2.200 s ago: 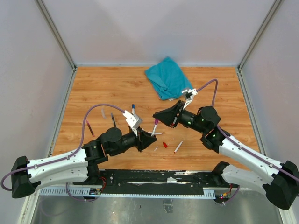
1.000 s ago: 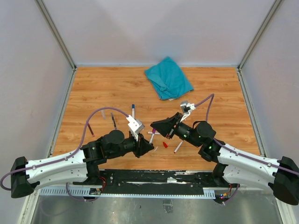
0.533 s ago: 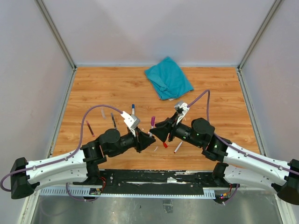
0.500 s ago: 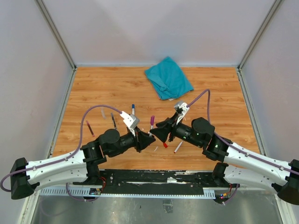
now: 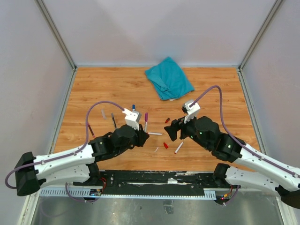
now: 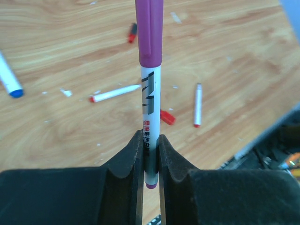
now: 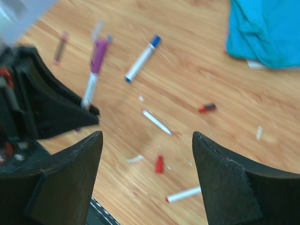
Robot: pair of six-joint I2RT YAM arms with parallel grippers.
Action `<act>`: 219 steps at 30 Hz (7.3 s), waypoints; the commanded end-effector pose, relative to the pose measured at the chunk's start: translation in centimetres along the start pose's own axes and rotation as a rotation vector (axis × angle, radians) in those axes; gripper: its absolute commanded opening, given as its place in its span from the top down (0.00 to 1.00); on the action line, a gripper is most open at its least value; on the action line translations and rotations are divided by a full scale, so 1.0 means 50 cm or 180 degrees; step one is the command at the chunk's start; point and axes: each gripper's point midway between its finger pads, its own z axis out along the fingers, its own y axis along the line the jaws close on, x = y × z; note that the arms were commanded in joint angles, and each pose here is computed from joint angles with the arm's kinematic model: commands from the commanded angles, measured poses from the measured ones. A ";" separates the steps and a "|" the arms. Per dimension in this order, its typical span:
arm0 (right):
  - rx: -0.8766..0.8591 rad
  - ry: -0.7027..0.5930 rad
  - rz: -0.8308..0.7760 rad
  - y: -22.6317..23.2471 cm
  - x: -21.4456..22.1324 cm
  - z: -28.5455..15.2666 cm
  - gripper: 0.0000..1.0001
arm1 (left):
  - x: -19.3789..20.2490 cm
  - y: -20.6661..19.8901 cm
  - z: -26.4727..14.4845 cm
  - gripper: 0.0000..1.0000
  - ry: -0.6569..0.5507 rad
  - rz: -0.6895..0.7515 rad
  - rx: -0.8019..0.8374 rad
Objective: Insert the pens into the pen caps
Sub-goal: Place the pen at the center of the board, then pick up the pen from the center of the board.
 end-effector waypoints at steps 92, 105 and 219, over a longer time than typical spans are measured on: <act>0.1046 0.1005 0.0006 -0.130 0.196 -0.050 0.15 | -0.162 0.260 0.186 0.62 -0.0051 -0.0144 -0.1657; 0.1051 0.1030 -0.0013 -0.131 0.199 -0.051 0.15 | -0.142 0.303 0.046 0.62 -0.0260 -0.0352 -0.2019; 0.0320 0.1145 0.0401 -0.163 0.211 0.017 0.13 | 0.062 0.732 -0.161 0.93 0.0250 -0.1908 -0.3865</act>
